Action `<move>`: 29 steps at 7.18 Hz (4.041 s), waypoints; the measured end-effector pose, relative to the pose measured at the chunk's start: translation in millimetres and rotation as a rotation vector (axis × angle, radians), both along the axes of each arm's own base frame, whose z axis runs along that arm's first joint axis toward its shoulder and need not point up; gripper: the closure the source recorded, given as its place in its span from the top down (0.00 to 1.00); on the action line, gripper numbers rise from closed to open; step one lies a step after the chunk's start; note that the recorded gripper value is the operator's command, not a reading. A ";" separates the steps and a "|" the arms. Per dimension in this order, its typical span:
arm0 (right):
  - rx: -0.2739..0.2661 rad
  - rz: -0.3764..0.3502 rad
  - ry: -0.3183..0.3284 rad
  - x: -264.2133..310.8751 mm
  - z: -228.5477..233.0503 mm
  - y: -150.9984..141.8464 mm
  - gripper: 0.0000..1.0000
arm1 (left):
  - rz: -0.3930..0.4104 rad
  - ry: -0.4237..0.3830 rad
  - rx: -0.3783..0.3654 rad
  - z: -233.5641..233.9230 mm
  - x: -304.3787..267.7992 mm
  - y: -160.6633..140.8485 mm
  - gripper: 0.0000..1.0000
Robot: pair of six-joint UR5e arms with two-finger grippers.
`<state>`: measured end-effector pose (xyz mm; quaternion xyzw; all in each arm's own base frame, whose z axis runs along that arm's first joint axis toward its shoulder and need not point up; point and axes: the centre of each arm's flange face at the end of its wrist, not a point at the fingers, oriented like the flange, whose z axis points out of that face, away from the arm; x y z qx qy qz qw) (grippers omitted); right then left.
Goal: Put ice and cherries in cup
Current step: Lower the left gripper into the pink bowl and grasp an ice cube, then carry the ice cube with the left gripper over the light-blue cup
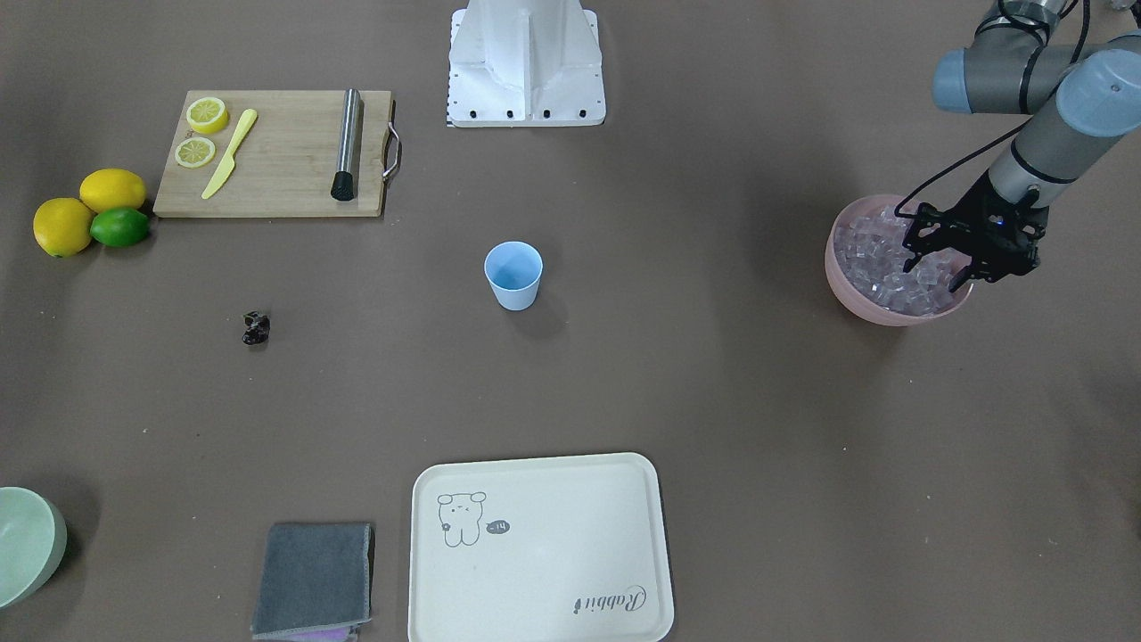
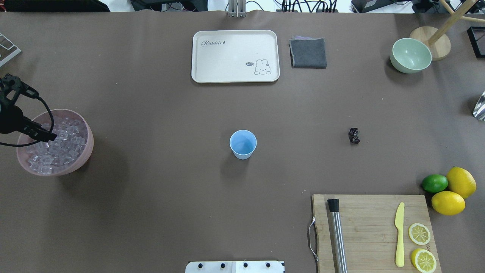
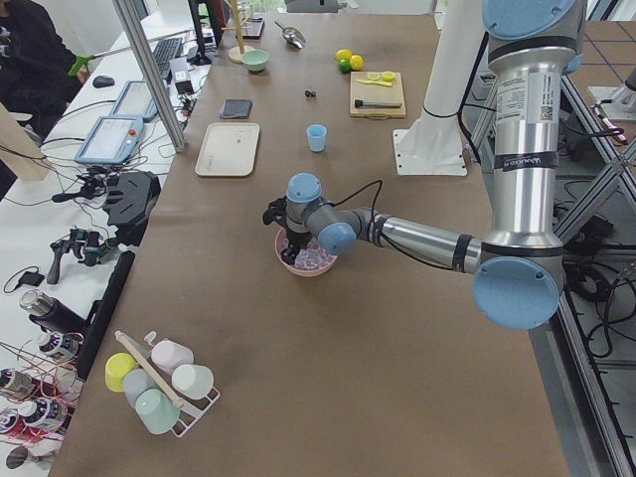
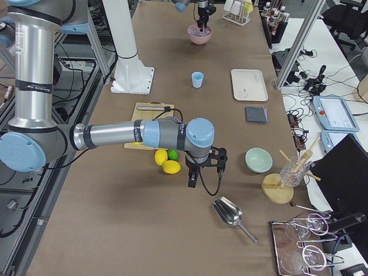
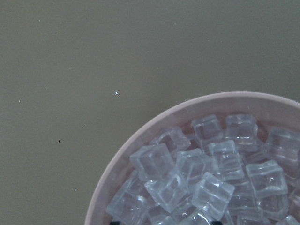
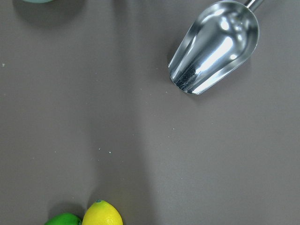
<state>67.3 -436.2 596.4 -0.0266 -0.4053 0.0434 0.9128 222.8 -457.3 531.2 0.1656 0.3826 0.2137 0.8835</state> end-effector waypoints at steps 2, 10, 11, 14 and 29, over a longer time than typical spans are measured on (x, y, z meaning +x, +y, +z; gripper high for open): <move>0.006 0.000 0.000 0.0 -2.8 -0.4 1.00 | 0.003 0.002 -0.002 0.6 0.6 -0.1 0.28; 0.005 0.003 0.000 1.2 -2.7 5.1 1.00 | -0.015 0.074 0.019 -38.7 -21.7 9.2 0.00; 0.005 0.002 0.000 1.2 -2.7 5.2 1.00 | -0.048 0.123 0.021 -71.1 -23.4 7.1 0.00; 0.007 0.001 -0.001 0.6 -3.1 4.2 1.00 | -0.145 0.349 -0.114 -212.3 62.6 -20.8 0.00; 0.012 -0.002 -0.003 -0.9 -6.1 2.1 1.00 | -0.352 0.489 -0.274 -373.9 348.4 58.8 0.09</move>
